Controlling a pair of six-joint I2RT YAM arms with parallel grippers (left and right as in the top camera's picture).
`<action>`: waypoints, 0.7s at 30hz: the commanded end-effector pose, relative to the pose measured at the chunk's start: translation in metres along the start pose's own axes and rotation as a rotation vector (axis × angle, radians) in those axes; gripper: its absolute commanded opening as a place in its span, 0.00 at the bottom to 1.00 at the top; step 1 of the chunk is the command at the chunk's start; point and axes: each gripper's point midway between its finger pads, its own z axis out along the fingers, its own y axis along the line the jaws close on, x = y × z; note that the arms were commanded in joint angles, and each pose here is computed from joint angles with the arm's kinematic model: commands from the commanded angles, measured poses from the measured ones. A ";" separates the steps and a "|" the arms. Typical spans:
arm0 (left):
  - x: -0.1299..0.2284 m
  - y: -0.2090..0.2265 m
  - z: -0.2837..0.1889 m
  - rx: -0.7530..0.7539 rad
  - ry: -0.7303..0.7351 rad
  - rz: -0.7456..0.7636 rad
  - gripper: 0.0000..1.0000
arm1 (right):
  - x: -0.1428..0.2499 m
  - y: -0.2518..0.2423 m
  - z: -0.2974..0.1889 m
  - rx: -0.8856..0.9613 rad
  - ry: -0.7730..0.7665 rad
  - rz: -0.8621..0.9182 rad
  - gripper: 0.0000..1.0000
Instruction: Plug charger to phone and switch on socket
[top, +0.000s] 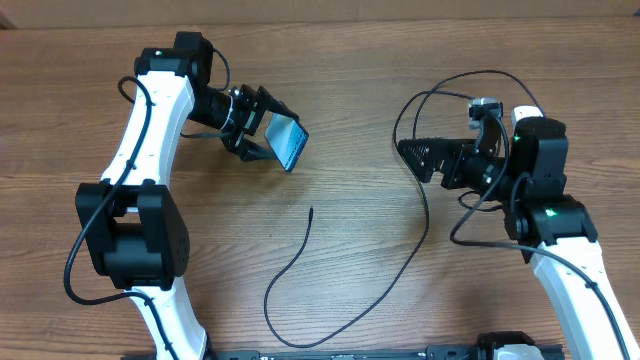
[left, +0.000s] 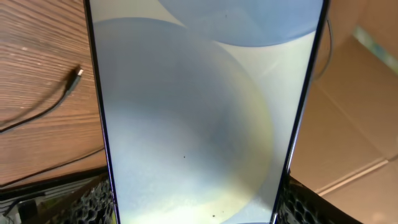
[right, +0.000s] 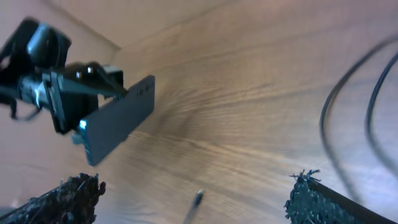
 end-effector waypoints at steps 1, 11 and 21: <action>0.001 -0.007 -0.005 0.002 -0.029 -0.024 0.04 | -0.006 0.003 0.003 -0.017 0.003 0.295 1.00; -0.005 0.005 0.005 -0.096 -0.117 -0.166 0.04 | 0.003 0.015 0.007 -0.070 0.058 0.333 1.00; 0.012 -0.011 0.040 -0.125 -0.141 -0.179 0.04 | 0.032 0.050 0.024 -0.114 0.154 0.265 1.00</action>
